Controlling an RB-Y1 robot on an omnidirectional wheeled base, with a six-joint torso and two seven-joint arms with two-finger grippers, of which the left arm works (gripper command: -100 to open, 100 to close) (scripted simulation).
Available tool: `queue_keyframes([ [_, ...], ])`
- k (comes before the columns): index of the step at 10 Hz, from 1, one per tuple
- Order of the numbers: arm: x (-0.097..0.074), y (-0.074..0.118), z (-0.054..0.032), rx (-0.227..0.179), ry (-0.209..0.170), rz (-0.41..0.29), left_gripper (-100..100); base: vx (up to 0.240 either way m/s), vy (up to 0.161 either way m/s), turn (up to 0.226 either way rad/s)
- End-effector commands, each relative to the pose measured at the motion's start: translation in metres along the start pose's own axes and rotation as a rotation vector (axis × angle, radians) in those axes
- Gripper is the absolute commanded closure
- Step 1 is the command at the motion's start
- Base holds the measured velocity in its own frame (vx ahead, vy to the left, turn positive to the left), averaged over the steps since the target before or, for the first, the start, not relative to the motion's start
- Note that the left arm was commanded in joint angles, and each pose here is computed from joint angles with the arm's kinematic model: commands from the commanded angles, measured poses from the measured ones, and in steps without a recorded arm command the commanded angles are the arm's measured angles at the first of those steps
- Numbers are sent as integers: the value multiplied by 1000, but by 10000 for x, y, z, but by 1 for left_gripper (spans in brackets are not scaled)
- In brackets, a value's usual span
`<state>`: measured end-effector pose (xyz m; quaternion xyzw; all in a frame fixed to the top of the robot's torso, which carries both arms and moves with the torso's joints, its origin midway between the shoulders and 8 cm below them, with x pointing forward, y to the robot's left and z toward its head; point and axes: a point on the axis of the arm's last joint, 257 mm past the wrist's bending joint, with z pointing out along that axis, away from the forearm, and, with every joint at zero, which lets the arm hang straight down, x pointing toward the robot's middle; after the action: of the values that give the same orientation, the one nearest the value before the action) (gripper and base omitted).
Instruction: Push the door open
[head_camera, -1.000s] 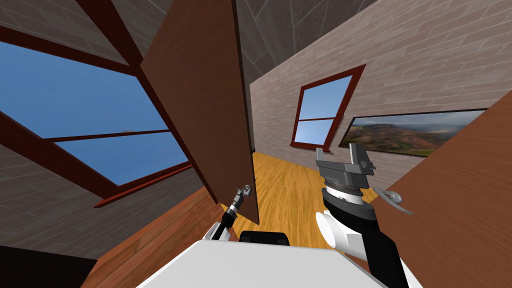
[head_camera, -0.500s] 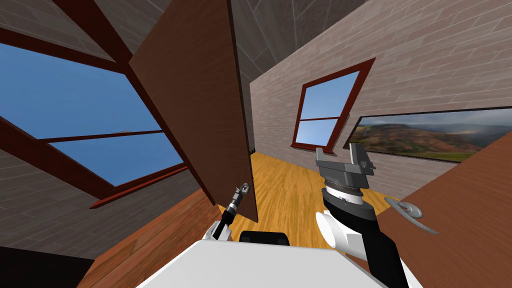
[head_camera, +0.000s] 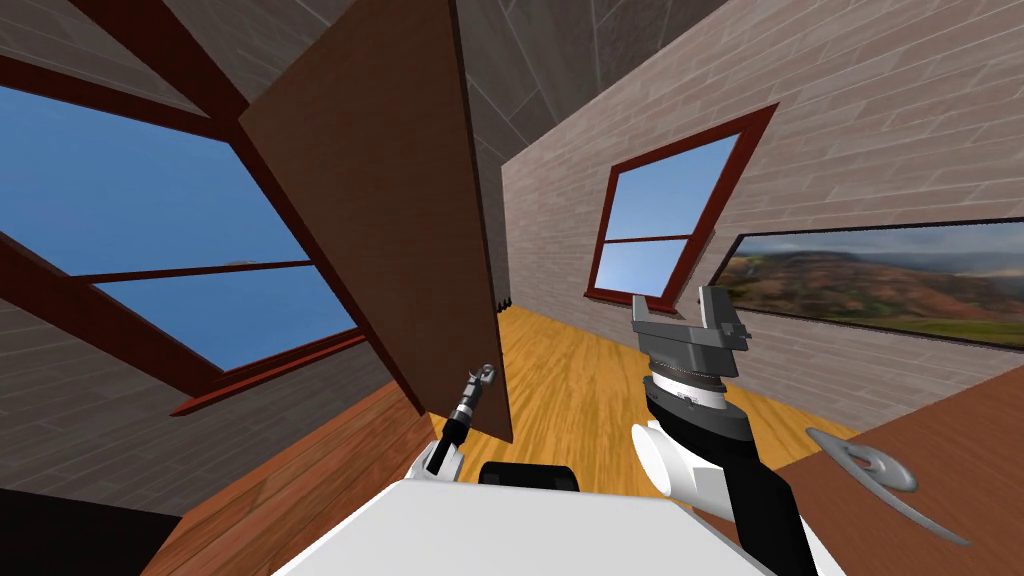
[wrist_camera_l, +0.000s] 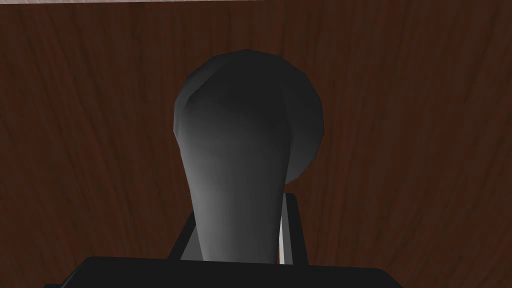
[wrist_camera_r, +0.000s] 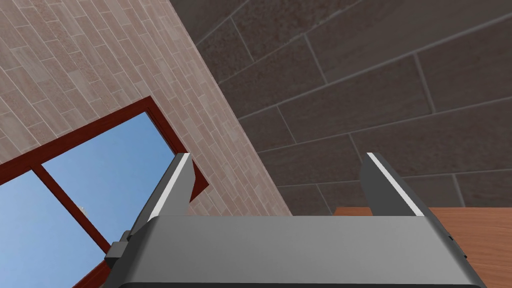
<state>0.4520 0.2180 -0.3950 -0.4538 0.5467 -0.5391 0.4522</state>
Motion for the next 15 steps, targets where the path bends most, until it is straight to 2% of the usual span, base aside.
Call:
queue_keyframes([
  [1, -116, -56, 61, 16, -29, 2, 100, 121, -144, 58],
  [5, -243, -36, 83, 9, -81, -5, 100, 136, -103, 42],
  [6, -247, -9, 51, 1, -77, -2, 100, 70, -39, 29],
  [9, -398, -24, 49, 5, -119, -2, 100, 143, -61, 47],
  [15, -712, -32, 13, 8, -214, -5, 100, 182, -110, 66],
])
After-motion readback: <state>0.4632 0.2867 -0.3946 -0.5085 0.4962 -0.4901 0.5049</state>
